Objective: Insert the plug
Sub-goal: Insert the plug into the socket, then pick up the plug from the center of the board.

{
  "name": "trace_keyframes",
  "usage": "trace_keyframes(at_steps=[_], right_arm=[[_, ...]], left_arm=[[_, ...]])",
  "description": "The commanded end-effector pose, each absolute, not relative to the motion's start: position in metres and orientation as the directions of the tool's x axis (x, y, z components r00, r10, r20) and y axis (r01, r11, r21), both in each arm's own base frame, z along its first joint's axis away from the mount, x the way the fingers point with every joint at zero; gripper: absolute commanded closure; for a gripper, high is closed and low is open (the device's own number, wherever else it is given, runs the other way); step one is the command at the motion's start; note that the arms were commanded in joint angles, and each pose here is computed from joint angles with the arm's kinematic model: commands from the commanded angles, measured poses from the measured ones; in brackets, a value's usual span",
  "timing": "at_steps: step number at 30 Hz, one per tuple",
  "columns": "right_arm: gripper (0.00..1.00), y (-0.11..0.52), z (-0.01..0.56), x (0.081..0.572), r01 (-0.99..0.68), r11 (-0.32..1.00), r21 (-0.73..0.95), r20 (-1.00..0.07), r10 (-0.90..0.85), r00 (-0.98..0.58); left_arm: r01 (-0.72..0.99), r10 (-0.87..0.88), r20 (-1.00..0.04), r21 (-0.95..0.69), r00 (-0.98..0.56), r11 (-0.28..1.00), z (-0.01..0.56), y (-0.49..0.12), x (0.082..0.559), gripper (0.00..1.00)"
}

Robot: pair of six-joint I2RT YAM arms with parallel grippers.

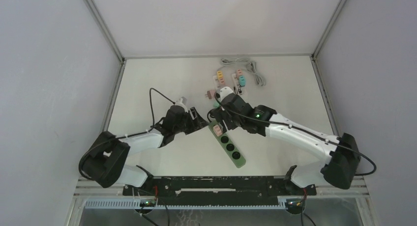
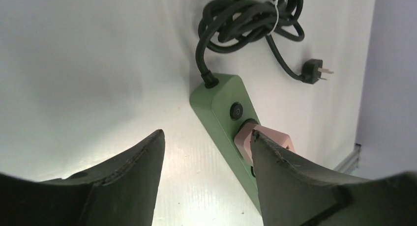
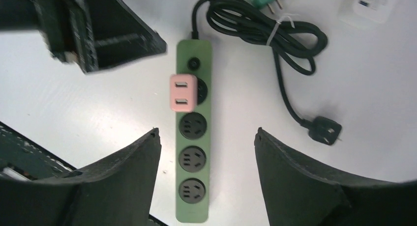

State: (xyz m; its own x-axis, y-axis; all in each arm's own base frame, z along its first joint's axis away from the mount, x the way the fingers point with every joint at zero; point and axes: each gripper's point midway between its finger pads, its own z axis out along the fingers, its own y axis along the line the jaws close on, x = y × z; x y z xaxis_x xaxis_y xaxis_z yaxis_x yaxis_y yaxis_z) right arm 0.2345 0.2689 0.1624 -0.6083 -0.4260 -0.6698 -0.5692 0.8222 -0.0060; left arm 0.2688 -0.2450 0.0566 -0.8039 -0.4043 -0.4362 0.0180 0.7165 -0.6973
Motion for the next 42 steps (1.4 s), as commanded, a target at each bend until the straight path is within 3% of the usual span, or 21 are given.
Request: trace_keyframes(at_steps=[1,5,11,18,22,27,42], right_arm=[[0.21,0.236,0.175,0.240,-0.491,0.870,-0.047,-0.730,-0.366,-0.578],[0.13,0.209,0.187,0.242,-0.426,0.905,-0.014,-0.806,-0.262,-0.531],[0.11,0.175,0.182,0.240,-0.347,0.935,0.078,-0.903,-0.081,-0.421],[0.10,0.153,0.170,0.235,-0.325,0.939,0.109,-0.931,-0.018,-0.364],[0.08,0.150,0.161,0.233,-0.345,0.932,0.116,-0.931,-0.019,-0.364],[0.03,0.149,0.163,0.235,-0.359,0.925,0.122,-0.937,-0.012,-0.349],[0.03,0.146,0.156,0.240,-0.370,0.922,0.114,-0.939,-0.022,-0.344]], left_arm=[[0.096,-0.329,-0.626,-0.546,-0.707,0.832,0.097,-0.222,0.296,0.30],[0.122,-0.237,-0.734,-0.399,-0.637,0.909,0.125,-0.207,0.321,0.24],[0.229,-0.011,-0.795,-0.188,-0.606,0.955,0.146,-0.214,0.363,0.18],[0.479,0.353,-0.737,0.045,-0.576,0.876,0.127,-0.236,0.395,0.15],[0.536,0.467,-0.698,0.140,-0.543,0.833,0.121,-0.237,0.417,0.13],[0.584,0.493,-0.687,0.122,-0.533,0.802,0.110,-0.244,0.430,0.13],[0.680,0.514,-0.657,0.001,-0.552,0.733,0.069,-0.272,0.465,0.19]])
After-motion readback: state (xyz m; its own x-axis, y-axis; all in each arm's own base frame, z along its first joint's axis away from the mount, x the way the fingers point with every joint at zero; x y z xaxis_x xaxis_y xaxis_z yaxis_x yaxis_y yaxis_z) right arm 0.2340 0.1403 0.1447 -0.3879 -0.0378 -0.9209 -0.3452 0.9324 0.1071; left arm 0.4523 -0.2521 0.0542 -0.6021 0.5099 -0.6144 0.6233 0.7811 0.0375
